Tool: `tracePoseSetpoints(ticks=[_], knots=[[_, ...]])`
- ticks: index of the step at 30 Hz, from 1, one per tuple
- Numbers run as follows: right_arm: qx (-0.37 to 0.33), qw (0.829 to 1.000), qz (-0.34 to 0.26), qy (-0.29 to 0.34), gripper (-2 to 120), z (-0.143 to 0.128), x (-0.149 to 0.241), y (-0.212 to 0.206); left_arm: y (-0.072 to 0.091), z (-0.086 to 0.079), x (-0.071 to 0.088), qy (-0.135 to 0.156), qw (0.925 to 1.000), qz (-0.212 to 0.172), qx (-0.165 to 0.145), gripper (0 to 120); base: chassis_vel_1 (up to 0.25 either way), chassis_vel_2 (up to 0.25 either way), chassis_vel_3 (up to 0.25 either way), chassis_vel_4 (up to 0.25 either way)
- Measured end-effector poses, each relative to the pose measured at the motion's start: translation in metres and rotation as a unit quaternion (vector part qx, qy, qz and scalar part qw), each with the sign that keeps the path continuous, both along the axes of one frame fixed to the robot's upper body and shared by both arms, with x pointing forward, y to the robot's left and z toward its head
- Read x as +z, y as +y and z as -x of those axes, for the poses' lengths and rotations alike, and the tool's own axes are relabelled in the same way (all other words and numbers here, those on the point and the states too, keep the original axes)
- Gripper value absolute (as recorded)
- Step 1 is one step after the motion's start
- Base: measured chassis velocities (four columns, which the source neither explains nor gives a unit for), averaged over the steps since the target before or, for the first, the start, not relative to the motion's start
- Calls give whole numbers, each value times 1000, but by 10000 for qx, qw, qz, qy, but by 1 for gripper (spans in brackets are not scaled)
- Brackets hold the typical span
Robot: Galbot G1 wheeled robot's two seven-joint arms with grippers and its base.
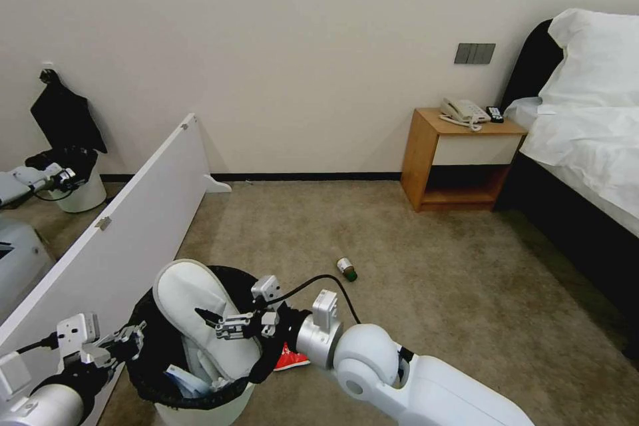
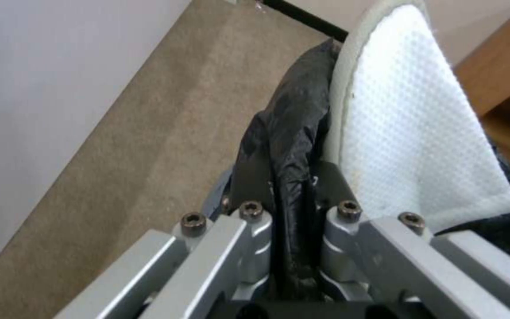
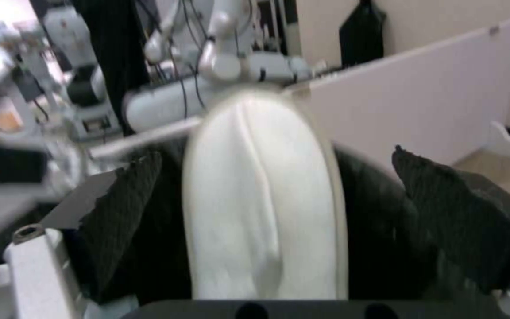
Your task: Pick up the trash bin, then pick up the garbage from the floor and place it into the trash bin.
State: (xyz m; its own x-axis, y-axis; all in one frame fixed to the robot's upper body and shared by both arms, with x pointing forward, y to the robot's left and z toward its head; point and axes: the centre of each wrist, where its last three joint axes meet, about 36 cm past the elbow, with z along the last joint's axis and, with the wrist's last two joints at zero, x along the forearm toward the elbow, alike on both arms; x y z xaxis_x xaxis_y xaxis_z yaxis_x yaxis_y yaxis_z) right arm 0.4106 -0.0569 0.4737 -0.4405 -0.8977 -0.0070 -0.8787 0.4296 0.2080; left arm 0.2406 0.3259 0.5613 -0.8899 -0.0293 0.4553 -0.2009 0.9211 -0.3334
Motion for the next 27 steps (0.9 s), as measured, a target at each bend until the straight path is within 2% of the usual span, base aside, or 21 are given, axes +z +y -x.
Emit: tracePoseSetpoints(ticks=[12, 20, 27], knots=[[-328, 9984, -318, -329, 100, -4, 33, -37, 1, 2, -1, 13, 10000, 9, 57, 6, 0, 0, 0, 0], [-953, 9928, -537, -489, 100, -8, 50, -78, 2, 3, -1, 19, 9999, 14, 133, 6, 0, 0, 0, 0], [-1404, 9872, -591, -466, 100, -9, 52, -95, 2, 4, -2, 23, 9998, -2, 186, 6, 0, 0, 0, 0]])
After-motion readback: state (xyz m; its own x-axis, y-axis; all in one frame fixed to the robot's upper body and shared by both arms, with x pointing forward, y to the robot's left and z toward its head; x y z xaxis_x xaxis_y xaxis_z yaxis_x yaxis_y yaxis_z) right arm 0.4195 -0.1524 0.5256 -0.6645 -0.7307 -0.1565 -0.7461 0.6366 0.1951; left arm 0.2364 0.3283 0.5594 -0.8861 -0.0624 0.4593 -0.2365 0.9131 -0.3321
